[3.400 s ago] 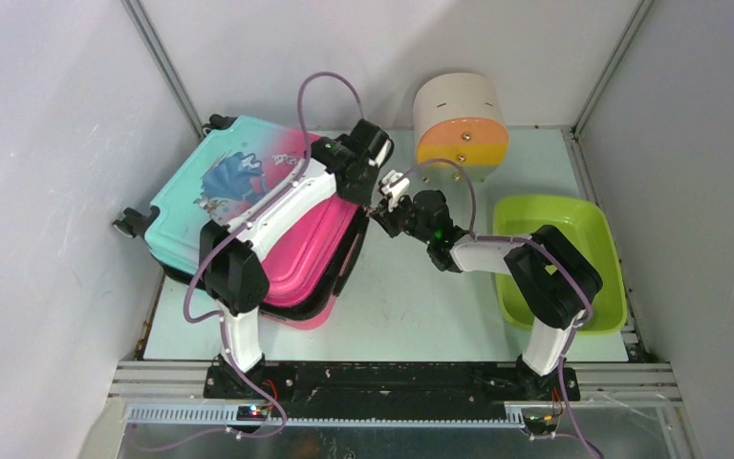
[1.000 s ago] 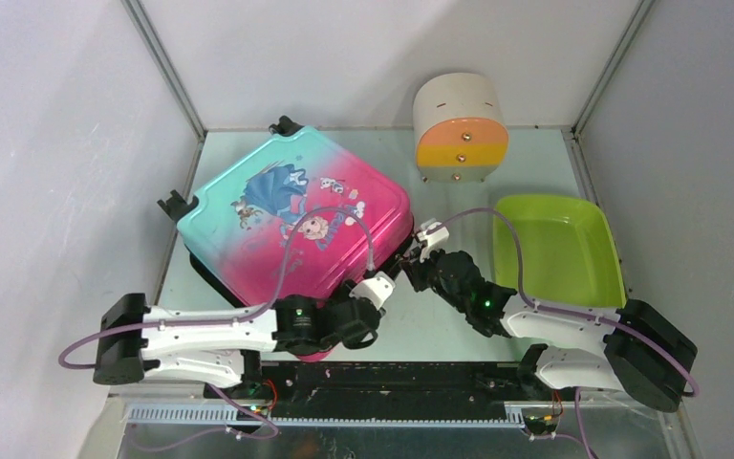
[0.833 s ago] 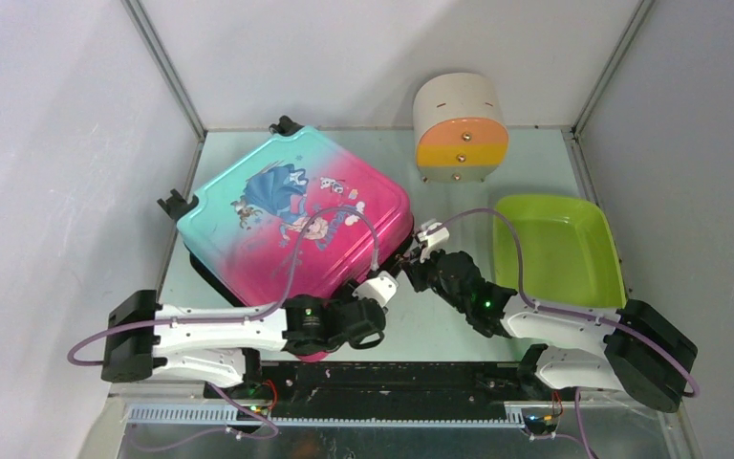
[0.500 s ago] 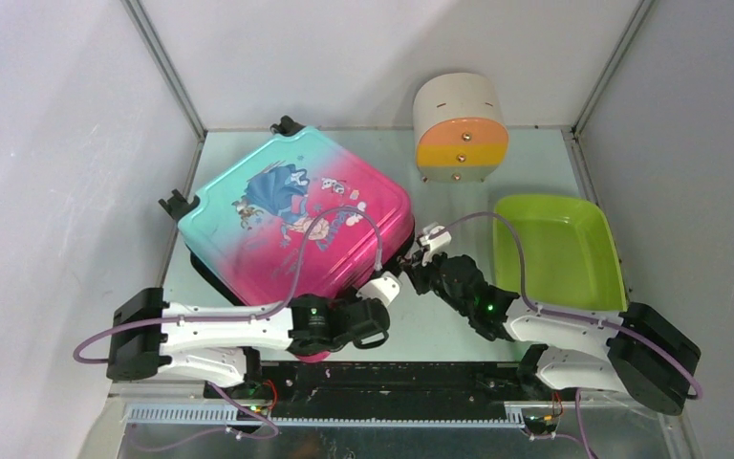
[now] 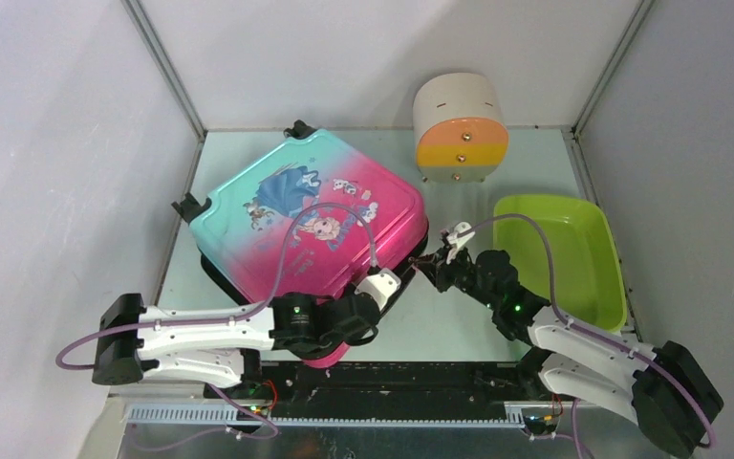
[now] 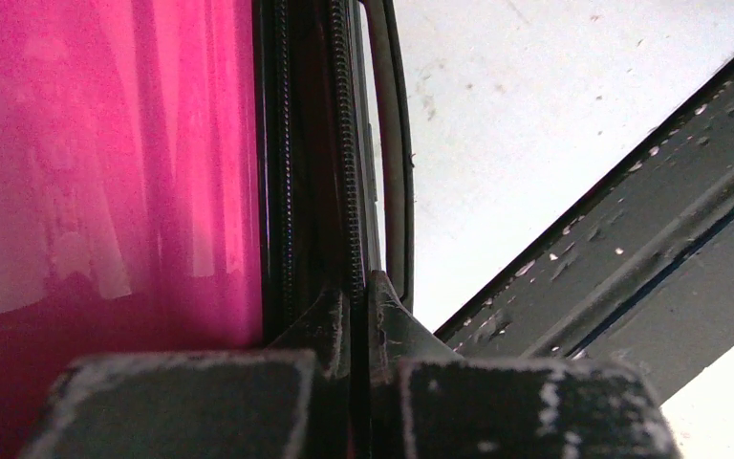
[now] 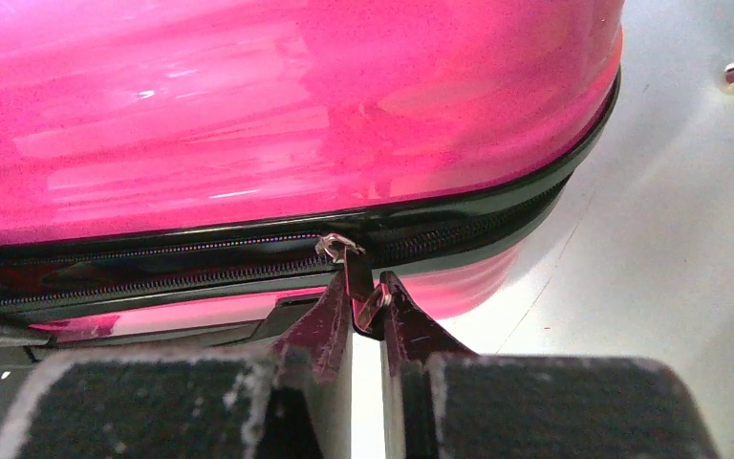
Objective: Open, take out, and arrange the luggage
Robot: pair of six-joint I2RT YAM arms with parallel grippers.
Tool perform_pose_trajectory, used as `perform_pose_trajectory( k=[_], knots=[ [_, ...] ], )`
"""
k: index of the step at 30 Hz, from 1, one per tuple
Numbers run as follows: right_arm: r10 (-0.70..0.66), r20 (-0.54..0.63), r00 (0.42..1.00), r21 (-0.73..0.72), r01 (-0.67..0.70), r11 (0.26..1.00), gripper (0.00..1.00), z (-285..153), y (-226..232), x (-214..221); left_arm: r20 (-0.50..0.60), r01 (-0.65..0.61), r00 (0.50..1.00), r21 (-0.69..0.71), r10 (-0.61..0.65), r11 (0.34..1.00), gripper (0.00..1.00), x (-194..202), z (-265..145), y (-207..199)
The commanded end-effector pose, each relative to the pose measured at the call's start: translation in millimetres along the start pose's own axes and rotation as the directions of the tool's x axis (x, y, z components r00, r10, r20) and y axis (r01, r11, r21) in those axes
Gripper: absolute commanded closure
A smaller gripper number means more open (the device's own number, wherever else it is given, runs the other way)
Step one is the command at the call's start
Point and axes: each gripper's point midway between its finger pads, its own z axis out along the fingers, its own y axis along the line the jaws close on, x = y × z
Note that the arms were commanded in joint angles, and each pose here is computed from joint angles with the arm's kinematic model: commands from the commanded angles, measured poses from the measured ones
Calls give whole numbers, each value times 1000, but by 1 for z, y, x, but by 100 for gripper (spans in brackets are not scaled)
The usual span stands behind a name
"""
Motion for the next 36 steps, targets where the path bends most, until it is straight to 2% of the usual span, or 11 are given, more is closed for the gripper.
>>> perform_pose_trajectory(
  k=[1,9,15,20,23,27,28,29,31,36],
  knots=[
    [-93,354,931,292,-16,956,100,-25,-80,-111,-94,-126,986,93,135,988,100,31,-21,-2],
    [-203,363,909,366,61,929,100,-45,-112,-128,-107,-139,983,107,150,985,100,34,-19,-4],
    [-240,369,898,310,124,943,100,-66,-114,-136,-118,-125,984,70,133,990,100,36,-18,2],
    [-133,392,910,338,-8,941,100,-73,-130,-133,-124,-127,984,49,132,991,100,36,-16,4],
    [-118,389,914,356,-31,934,100,-70,-137,-130,-122,-126,984,54,132,991,100,35,-17,3],
    [-59,339,939,259,-33,965,99,-59,-122,-118,-100,-133,985,65,139,989,100,29,-20,2],
    [-35,324,945,188,-28,982,96,-56,-109,-115,-97,-132,986,62,138,989,100,28,-21,3],
    [-9,293,956,154,-38,987,88,-54,-103,-106,-91,-129,987,66,135,989,100,25,-22,3],
    [28,239,971,54,-42,998,77,-50,-80,-90,-95,-107,989,77,114,991,99,24,-22,6],
    [-43,134,990,-112,59,992,61,-40,-28,-57,-63,-29,997,107,36,994,100,10,-24,22]
  ],
)
